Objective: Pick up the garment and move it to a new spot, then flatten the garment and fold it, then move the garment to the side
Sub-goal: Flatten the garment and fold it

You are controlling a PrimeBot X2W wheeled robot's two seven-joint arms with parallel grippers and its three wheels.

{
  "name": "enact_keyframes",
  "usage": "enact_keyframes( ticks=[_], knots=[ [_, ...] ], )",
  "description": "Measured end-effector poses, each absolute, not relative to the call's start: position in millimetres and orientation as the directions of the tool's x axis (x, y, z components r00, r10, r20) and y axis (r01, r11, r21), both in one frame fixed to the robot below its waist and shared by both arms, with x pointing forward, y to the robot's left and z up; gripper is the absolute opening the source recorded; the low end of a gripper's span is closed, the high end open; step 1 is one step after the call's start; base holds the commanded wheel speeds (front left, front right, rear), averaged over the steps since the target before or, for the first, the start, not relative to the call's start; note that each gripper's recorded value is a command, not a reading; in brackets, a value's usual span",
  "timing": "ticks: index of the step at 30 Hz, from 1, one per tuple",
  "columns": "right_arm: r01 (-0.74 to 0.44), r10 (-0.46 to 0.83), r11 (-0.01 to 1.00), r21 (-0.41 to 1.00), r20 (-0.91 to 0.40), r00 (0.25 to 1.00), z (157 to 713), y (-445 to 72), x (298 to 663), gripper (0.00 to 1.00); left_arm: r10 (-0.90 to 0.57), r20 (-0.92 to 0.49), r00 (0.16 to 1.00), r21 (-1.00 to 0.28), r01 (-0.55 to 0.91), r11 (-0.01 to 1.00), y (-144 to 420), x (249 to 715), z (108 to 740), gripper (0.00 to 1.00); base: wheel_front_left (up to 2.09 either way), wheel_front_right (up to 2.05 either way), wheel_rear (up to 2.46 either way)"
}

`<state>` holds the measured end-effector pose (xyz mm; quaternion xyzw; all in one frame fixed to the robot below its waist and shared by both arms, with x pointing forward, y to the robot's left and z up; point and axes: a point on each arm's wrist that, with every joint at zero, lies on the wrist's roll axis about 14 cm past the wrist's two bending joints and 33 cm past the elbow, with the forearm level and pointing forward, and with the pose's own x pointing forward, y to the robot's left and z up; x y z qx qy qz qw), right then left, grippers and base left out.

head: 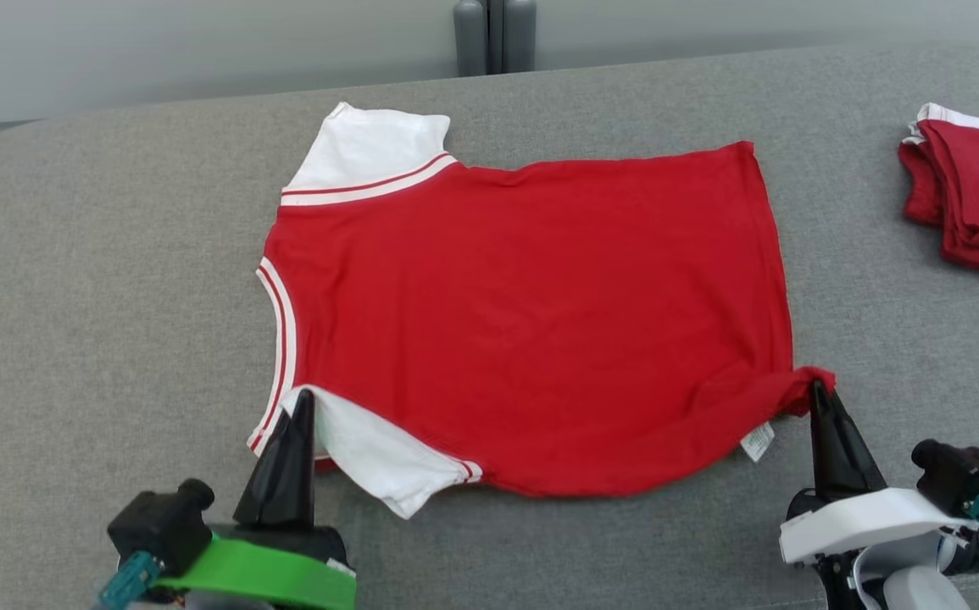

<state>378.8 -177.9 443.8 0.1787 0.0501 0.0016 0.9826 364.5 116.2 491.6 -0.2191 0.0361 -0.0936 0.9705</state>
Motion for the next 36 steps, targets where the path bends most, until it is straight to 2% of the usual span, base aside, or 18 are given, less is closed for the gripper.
enact_keyframes(
  ticks=[14,25,26,27,28,29,30,31,36],
  knots=[
    [0.056,-0.018,0.937,0.345,-0.111,0.994,431,-190,437,0.0,-0.18,-0.005,0.984,-0.381,0.165,0.91,119,462,474,0.0,0.0,0.0,0.0],
    [0.063,-0.011,0.94,0.336,-0.155,0.988,412,-189,456,0.0,-0.17,-0.055,0.984,-0.365,0.139,0.92,117,499,445,0.0,0.0,0.0,0.0],
    [0.063,-0.01,0.939,0.337,-0.156,0.988,412,-189,457,0.04,-0.167,-0.061,0.984,-0.364,0.134,0.922,118,500,442,0.0,0.0,0.0,0.0],
    [0.061,-0.009,0.94,0.337,-0.154,0.988,412,-188,459,0.38,-0.161,-0.062,0.985,-0.365,0.128,0.922,119,501,441,0.0,0.0,0.0,0.0],
    [0.057,-0.005,0.94,0.337,-0.152,0.988,413,-187,460,0.65,-0.152,-0.057,0.987,-0.364,0.122,0.923,121,502,443,0.0,0.0,0.0,0.0],
    [0.054,-0.003,0.94,0.338,-0.15,0.989,413,-187,460,1.0,-0.147,-0.052,0.988,-0.361,0.119,0.925,123,503,445,0.31,0.0,0.0,0.0],
    [0.052,-0.001,0.939,0.339,-0.148,0.989,414,-186,461,1.0,-0.142,-0.044,0.989,-0.357,0.117,0.927,125,504,448,0.51,0.0,0.0,0.0],
    [0.05,0.0,0.939,0.339,-0.145,0.989,415,-185,461,1.0,-0.138,-0.037,0.99,-0.356,0.116,0.927,126,504,450,1.0,0.0,0.0,0.0],
    [0.033,-0.003,0.942,0.334,-0.09,0.996,434,-187,463,1.0,-0.135,0.005,0.991,-0.363,0.128,0.923,127,502,465,1.0,0.0,0.0,0.0]
  ],
)
